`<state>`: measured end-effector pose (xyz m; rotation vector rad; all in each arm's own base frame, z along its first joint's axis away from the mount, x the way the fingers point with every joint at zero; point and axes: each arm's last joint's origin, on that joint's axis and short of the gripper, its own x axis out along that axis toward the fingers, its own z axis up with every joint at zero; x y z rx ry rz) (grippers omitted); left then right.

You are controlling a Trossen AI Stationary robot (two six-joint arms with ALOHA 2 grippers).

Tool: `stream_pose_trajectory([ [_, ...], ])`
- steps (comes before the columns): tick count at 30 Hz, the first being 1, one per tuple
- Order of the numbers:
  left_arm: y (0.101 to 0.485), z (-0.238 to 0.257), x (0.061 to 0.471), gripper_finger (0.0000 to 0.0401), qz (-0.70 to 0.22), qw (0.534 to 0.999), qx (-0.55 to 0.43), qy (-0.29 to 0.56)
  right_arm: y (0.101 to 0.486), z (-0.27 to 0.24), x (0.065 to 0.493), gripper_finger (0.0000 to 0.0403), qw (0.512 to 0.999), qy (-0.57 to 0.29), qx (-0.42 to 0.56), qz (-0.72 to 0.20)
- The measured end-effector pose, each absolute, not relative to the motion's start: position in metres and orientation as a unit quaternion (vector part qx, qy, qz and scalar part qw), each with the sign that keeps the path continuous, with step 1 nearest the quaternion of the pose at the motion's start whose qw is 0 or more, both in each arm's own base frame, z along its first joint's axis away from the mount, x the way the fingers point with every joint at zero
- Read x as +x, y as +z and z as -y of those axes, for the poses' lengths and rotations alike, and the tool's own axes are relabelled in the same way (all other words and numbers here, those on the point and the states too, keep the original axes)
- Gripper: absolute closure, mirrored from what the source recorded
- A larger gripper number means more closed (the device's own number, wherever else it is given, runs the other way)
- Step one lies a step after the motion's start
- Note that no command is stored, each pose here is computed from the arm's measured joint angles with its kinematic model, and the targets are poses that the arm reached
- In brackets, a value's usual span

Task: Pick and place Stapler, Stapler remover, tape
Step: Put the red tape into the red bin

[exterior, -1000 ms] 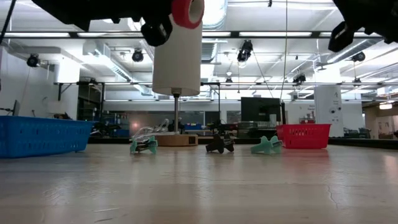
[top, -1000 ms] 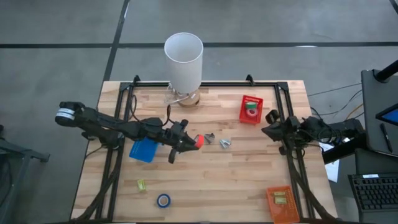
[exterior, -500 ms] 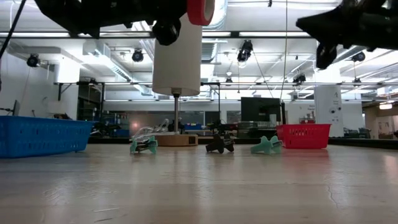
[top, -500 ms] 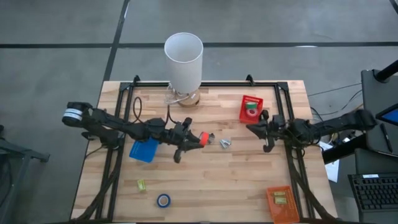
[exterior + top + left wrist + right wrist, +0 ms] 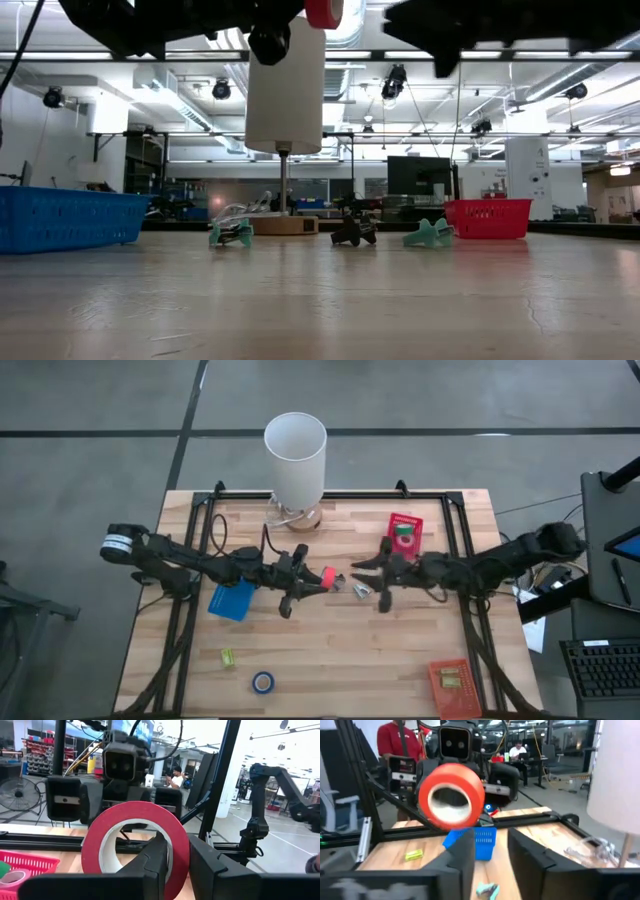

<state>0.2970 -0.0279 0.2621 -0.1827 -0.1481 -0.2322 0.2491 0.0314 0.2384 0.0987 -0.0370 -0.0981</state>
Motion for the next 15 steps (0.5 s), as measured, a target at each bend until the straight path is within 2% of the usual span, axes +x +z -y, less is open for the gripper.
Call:
stream_pose_trajectory([
  [7,0.261,0.028,0.296,0.0337,0.072,0.986,-0.092,-0.116,0.25,-0.037,0.283,0.0209,0.998,-0.053,0.0,0.019],
  [15,0.262,0.028,0.296,0.0337,0.08,0.986,-0.091,-0.114,0.248,-0.039,0.298,0.0192,0.999,-0.051,-0.002,0.009],
])
